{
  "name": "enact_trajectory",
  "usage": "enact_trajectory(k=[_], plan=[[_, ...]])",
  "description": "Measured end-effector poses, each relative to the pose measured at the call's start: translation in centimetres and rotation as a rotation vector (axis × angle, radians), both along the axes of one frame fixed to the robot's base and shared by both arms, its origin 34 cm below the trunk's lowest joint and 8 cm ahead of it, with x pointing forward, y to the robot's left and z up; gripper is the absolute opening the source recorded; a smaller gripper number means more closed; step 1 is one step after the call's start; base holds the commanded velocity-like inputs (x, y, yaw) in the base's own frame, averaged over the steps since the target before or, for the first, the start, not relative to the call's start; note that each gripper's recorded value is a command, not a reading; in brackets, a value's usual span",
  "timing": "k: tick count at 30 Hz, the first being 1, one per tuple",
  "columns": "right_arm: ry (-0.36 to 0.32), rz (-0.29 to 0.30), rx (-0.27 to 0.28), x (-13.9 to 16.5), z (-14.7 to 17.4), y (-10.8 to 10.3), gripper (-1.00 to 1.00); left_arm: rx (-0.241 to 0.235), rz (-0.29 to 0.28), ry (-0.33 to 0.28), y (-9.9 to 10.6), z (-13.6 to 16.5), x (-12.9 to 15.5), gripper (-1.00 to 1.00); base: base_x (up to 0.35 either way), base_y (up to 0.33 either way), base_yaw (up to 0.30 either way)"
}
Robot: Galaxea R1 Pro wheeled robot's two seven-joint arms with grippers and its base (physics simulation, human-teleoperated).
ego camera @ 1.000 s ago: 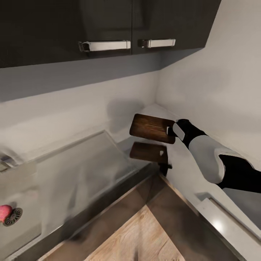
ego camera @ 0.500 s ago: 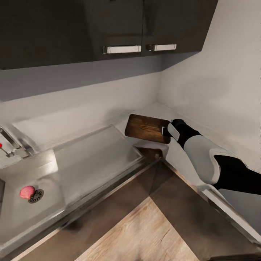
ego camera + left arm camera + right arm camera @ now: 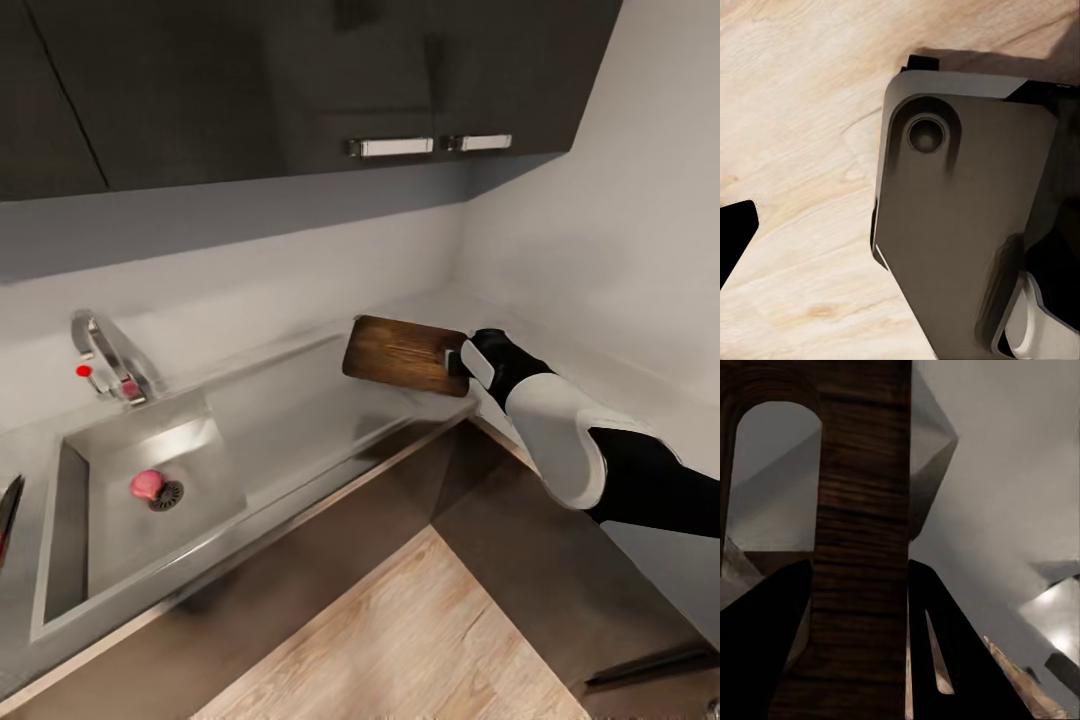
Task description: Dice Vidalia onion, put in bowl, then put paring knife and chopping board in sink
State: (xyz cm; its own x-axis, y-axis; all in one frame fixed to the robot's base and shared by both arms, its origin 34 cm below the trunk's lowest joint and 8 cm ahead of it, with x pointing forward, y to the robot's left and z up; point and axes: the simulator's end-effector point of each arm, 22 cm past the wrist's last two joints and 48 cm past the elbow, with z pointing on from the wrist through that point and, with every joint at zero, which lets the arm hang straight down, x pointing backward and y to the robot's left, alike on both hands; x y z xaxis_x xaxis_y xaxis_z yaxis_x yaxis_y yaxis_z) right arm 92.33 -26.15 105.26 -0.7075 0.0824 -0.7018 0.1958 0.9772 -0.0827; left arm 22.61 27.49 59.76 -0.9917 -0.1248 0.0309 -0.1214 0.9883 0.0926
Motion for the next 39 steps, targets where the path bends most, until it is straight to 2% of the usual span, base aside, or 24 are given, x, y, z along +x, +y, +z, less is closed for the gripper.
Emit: enact_trajectory(k=[10, 39], plan=[[-0.004, 0.002, 0.0, -0.02, 0.31, 0.01, -1.0, 0.001, 0.0, -0.005, 0.06, 0.05, 0.2, 1.0, -0.277, 0.2, 0.115], [0.001, 0.002, 0.001, -0.13, 0.12, 0.03, -1.0, 0.006, 0.001, -0.006, 0.42, 0.06, 0.22, 1.0, -0.255, 0.223, 0.277]])
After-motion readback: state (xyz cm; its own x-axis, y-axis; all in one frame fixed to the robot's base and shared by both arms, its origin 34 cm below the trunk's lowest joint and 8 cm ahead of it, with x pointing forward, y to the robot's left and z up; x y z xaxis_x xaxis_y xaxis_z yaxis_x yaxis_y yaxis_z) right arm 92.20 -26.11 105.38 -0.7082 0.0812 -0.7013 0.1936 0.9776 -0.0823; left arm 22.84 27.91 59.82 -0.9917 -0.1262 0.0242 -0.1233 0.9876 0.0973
